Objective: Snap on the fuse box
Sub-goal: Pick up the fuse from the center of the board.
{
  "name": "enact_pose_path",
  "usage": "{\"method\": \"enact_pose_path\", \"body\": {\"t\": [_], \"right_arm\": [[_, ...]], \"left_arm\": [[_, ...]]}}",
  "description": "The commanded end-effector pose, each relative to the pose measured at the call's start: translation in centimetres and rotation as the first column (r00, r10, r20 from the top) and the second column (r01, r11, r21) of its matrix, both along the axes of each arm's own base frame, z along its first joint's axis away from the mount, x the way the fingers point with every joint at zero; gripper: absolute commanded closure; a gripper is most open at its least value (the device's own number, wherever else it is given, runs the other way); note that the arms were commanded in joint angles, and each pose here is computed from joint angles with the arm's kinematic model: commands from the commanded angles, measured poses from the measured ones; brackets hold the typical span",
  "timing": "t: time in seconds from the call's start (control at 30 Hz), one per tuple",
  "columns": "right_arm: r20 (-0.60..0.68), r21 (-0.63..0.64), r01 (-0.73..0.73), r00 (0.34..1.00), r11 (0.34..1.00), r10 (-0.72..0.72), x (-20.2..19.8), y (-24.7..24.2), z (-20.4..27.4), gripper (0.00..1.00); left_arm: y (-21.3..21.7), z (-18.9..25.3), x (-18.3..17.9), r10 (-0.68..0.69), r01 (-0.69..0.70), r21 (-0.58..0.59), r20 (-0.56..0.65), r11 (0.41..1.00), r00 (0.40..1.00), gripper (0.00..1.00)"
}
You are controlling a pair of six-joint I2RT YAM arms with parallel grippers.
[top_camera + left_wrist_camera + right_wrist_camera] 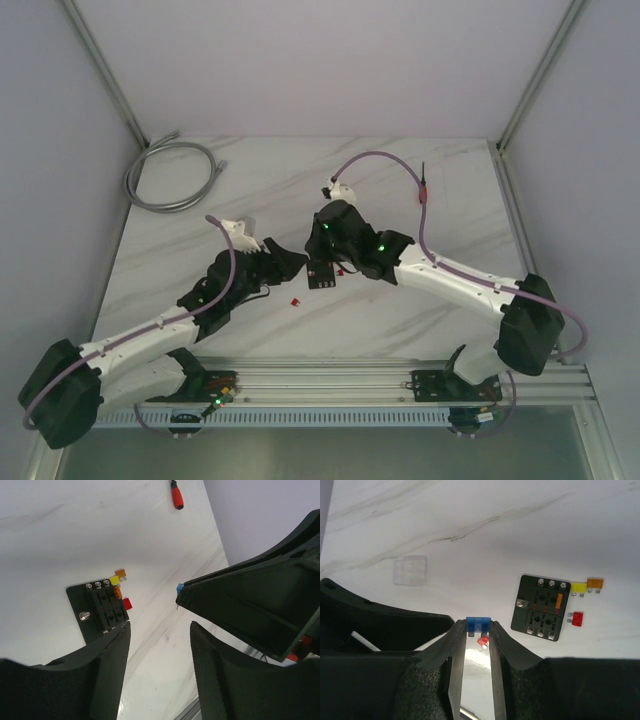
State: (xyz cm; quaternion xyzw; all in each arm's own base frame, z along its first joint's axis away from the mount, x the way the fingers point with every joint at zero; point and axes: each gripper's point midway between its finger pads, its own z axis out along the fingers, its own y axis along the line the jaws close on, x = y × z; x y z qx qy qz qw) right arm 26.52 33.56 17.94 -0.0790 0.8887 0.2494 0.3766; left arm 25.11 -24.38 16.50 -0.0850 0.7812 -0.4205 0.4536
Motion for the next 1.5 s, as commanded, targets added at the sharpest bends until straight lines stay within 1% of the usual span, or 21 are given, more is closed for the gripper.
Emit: {"method": "enact_pose_path", "body": {"t": [0.0, 0.2, 0.37, 0.53, 0.67, 0.8, 0.87, 0.9, 0.97, 1.0, 1.07, 1.13, 1.27, 1.37, 1.47], "right_arm": [[0.03, 0.088, 0.056, 0.998, 0.995, -0.058, 0.5, 0.1, 1.6, 0.8], [0.025, 0.099, 0.053, 0.998, 0.994, -0.056, 0.3, 0.2, 1.5, 0.8], [0.021, 0.104, 0.05, 0.998, 0.993, -0.052, 0.2, 0.2, 1.5, 0.8], [0.015, 0.113, 0.046, 0.999, 0.993, -0.048, 0.1, 0.3, 1.4, 0.8], [0.003, 0.12, 0.046, 0.999, 0.992, -0.047, -0.1, 0.4, 1.0, 0.8], [-0.003, 0.134, 0.039, 0.999, 0.99, -0.039, -0.3, 0.6, 1.1, 0.79], [-0.004, 0.148, 0.034, 0.999, 0.988, -0.034, -0.3, 0.8, 1.4, 0.77], [-0.005, 0.152, 0.033, 0.999, 0.988, -0.033, -0.3, 0.8, 1.5, 0.75], [-0.005, 0.169, 0.026, 1.0, 0.985, -0.026, -0.2, 0.7, 1.9, 0.66], [0.001, 0.175, 0.017, 1.0, 0.984, -0.018, -0.2, 0.6, 2.2, 0.63], [0.028, 0.185, -0.027, 0.999, 0.982, 0.022, 0.0, 0.3, 2.8, 0.58], [0.076, 0.174, -0.109, 0.992, 0.979, 0.097, -0.1, 0.0, 3.6, 0.53], [0.201, 0.122, -0.299, 0.941, 0.947, 0.271, -0.6, -1.2, 5.7, 0.51], [0.29, 0.104, -0.464, 0.86, 0.88, 0.419, -1.7, -2.1, 7.5, 0.51], [0.357, 0.101, -0.602, 0.765, 0.792, 0.536, -3.2, -2.7, 9.0, 0.51]], "left_arm": [[-1.5, 2.3, 1.2, -0.008, 0.009, -0.01, 0.094, 1.0, 0.996, 0.42], [-2.7, 2.8, 1.5, -0.024, 0.024, -0.005, 0.12, 1.0, 0.992, 0.46], [-2.6, 3.5, 2.2, 0.009, -0.008, -0.008, 0.142, 1.0, 0.99, 0.52], [-2.6, 3.8, 2.5, 0.022, -0.021, -0.013, 0.154, 1.0, 0.988, 0.68], [-2.4, 4.0, 2.4, 0.025, -0.023, -0.011, 0.162, 1.0, 0.987, 0.85], [-2.2, 4.0, 2.3, 0.024, -0.025, 0.0, 0.169, 1.0, 0.985, 0.95], [-2.0, 3.9, 2.3, 0.025, -0.027, 0.011, 0.17, 1.0, 0.985, 1.0], [-1.9, 3.8, 2.3, 0.026, -0.029, 0.016, 0.171, 0.999, 0.985, 1.0], [-1.7, 3.6, 2.2, 0.023, -0.029, 0.031, 0.174, 0.999, 0.984, 1.0], [-1.6, 3.5, 2.1, 0.022, -0.03, 0.042, 0.175, 0.999, 0.984, 1.0], [-1.3, 3.4, 2.0, 0.018, -0.031, 0.071, 0.185, 0.997, 0.983, 1.0], [-1.1, 3.5, 1.9, -0.006, -0.019, 0.114, 0.21, 0.993, 0.978, 1.0], [-1.1, 4.7, 1.2, -0.091, 0.041, 0.19, 0.267, 0.981, 0.959, 1.0], [-2.0, 6.1, 0.0, -0.21, 0.139, 0.238, 0.306, 0.961, 0.929, 1.0], [-3.3, 7.2, -1.6, -0.345, 0.264, 0.271, 0.32, 0.926, 0.882, 1.0]]}}
